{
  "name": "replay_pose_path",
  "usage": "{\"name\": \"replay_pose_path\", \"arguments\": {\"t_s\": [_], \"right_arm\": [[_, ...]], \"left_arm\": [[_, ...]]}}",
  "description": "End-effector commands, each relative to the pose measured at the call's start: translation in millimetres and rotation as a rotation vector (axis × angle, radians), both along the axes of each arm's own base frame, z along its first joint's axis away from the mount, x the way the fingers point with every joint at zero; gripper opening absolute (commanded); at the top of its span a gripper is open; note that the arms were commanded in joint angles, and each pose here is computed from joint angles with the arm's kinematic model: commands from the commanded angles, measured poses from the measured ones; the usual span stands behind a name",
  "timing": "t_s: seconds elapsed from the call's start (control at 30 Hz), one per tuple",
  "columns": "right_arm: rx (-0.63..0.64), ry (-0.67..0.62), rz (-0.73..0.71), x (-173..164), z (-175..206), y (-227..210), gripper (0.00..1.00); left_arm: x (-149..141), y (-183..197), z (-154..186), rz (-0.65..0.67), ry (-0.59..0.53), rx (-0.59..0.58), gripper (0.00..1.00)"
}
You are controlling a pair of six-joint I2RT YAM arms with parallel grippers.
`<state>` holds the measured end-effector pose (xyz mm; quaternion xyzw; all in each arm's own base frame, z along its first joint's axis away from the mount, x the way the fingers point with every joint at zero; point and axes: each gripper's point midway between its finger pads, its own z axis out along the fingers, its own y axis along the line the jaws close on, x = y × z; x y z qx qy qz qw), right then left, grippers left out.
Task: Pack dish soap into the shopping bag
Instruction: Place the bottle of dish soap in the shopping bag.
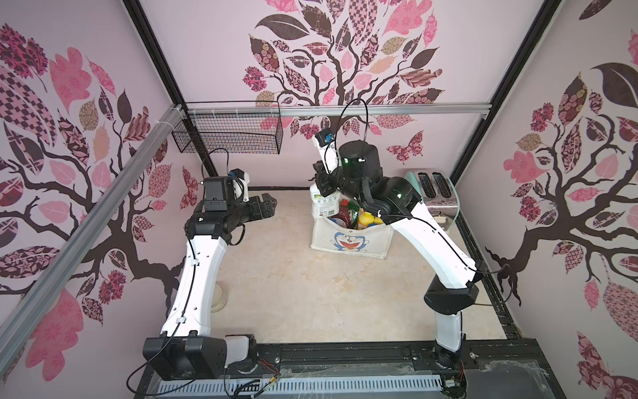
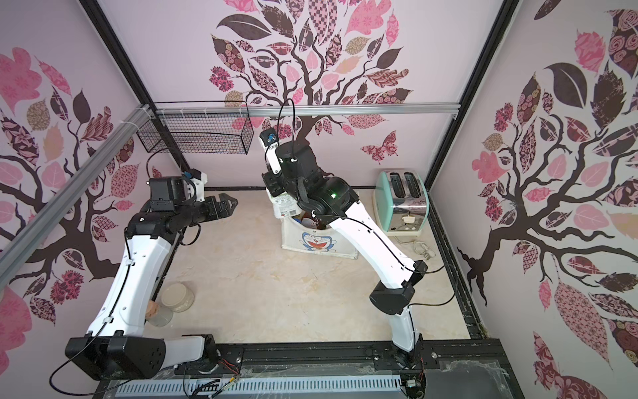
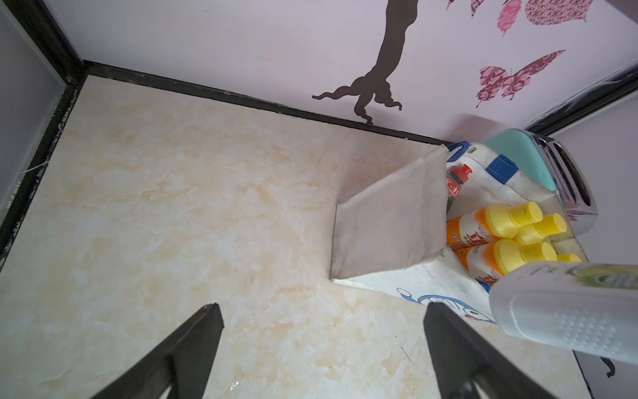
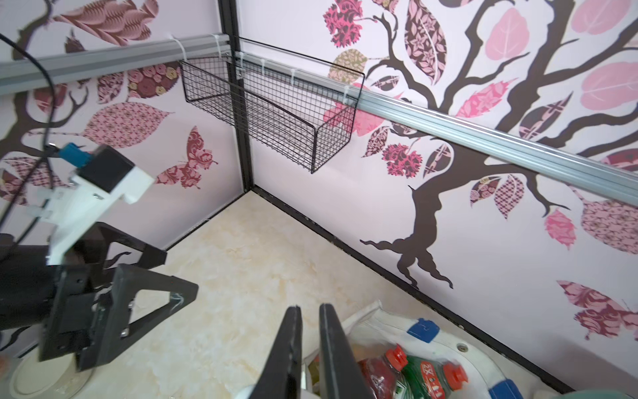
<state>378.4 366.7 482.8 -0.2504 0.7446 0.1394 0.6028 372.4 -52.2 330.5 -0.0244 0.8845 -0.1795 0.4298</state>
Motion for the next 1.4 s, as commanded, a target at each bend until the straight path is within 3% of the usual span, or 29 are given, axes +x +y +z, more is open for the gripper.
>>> {"name": "replay_pose_path", "arguments": {"t_s": [0.0, 0.23, 0.77, 1.37], "right_arm": [[0.070, -0.060, -0.098, 8, 33, -36, 0.00], [0.039, 0.029, -0.191, 29, -9, -57, 0.00], [0.090, 0.196, -0.208, 28, -79, -56, 0.00], [0.166, 0.173, -0.298, 23, -167, -81, 0.00]], "left_arm": [[2, -14, 7, -0.045, -0.022, 0.010, 0.97], [8, -30, -2, -0.079, -0.007, 0.002, 0.97], [14, -47, -14, -0.123, 0.013, -0.035, 0.97], [11, -51, -17, -0.140, 0.003, -0.050, 0.97]]}}
